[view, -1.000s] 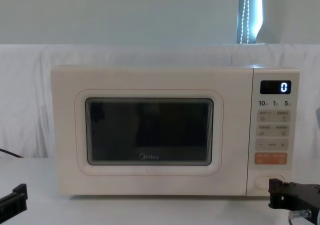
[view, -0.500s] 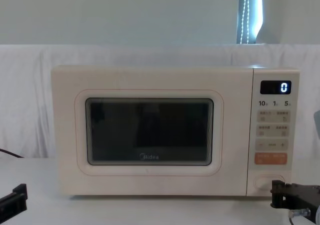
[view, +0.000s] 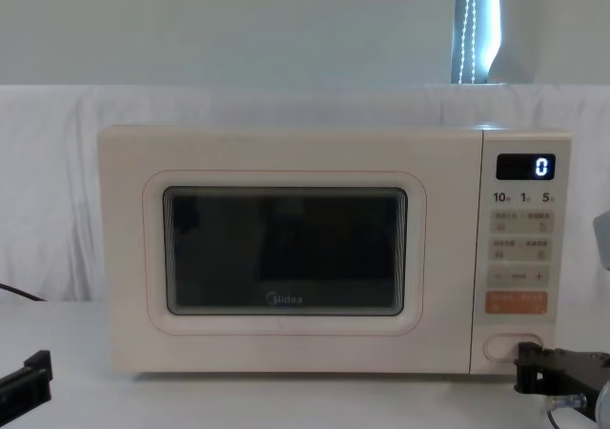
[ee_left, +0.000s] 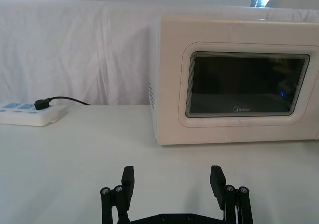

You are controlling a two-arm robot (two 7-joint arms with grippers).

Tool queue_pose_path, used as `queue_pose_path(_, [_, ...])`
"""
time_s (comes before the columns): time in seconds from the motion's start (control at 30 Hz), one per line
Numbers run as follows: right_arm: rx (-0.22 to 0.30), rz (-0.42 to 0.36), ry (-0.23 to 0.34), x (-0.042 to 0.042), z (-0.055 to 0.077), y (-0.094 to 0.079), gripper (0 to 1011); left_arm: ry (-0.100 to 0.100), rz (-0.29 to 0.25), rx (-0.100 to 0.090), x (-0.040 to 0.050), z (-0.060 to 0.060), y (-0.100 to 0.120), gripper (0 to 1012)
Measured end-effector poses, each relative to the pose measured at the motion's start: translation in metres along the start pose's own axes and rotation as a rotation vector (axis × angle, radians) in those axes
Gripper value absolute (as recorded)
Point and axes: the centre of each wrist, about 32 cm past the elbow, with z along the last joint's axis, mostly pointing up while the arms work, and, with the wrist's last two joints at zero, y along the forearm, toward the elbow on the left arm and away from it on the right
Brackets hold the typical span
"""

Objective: Press the button to open the microwave door with one hand; close the microwave door with the other hand.

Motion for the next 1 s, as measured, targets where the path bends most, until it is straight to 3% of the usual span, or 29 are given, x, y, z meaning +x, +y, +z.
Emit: queue_pose_path(1.0, [0.02, -0.015, 0.001, 0.0056, 0.006, 0.012, 0, 0.0, 0.0, 0.0, 0.0, 0.0, 0.0, 1001])
